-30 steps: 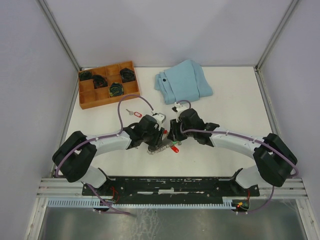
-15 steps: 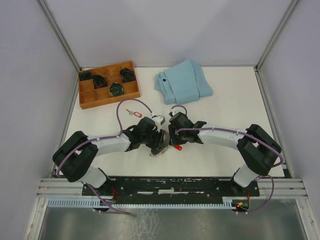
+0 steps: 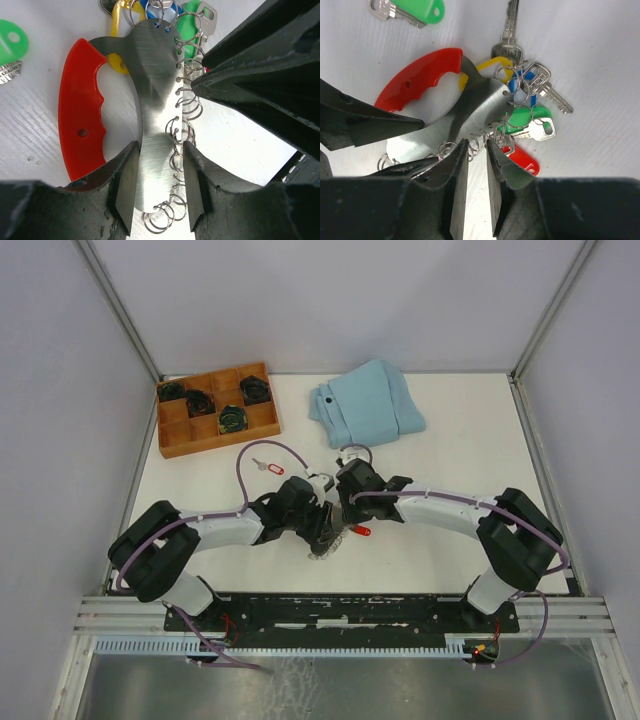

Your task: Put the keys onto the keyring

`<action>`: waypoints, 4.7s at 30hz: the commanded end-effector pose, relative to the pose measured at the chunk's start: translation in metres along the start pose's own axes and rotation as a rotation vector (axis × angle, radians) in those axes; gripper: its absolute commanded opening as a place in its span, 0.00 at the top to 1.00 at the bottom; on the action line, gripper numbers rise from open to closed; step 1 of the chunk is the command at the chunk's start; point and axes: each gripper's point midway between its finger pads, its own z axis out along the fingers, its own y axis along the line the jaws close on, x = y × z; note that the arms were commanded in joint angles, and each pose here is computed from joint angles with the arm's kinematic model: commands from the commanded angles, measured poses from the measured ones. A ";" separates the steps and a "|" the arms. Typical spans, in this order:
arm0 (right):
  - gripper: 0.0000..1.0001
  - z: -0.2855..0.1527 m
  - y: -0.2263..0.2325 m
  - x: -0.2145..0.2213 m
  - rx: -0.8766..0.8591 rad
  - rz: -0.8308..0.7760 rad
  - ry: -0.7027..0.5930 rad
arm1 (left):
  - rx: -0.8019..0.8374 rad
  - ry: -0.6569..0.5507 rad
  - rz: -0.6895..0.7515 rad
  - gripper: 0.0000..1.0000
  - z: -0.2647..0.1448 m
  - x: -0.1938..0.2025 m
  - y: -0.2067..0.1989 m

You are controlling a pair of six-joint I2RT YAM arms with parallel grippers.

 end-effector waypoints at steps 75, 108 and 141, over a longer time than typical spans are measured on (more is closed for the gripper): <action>0.88 0.014 -0.017 0.002 -0.066 0.016 0.097 | 0.085 -0.028 -0.088 0.56 0.010 0.000 -0.016; 0.99 -0.112 0.023 -0.067 -0.389 -0.948 -0.356 | 0.271 -0.795 0.463 0.49 -0.085 -0.113 -0.046; 0.99 -0.071 0.040 -0.045 -0.666 -1.097 -0.271 | 0.443 -0.750 0.853 0.59 -0.043 -0.085 -0.052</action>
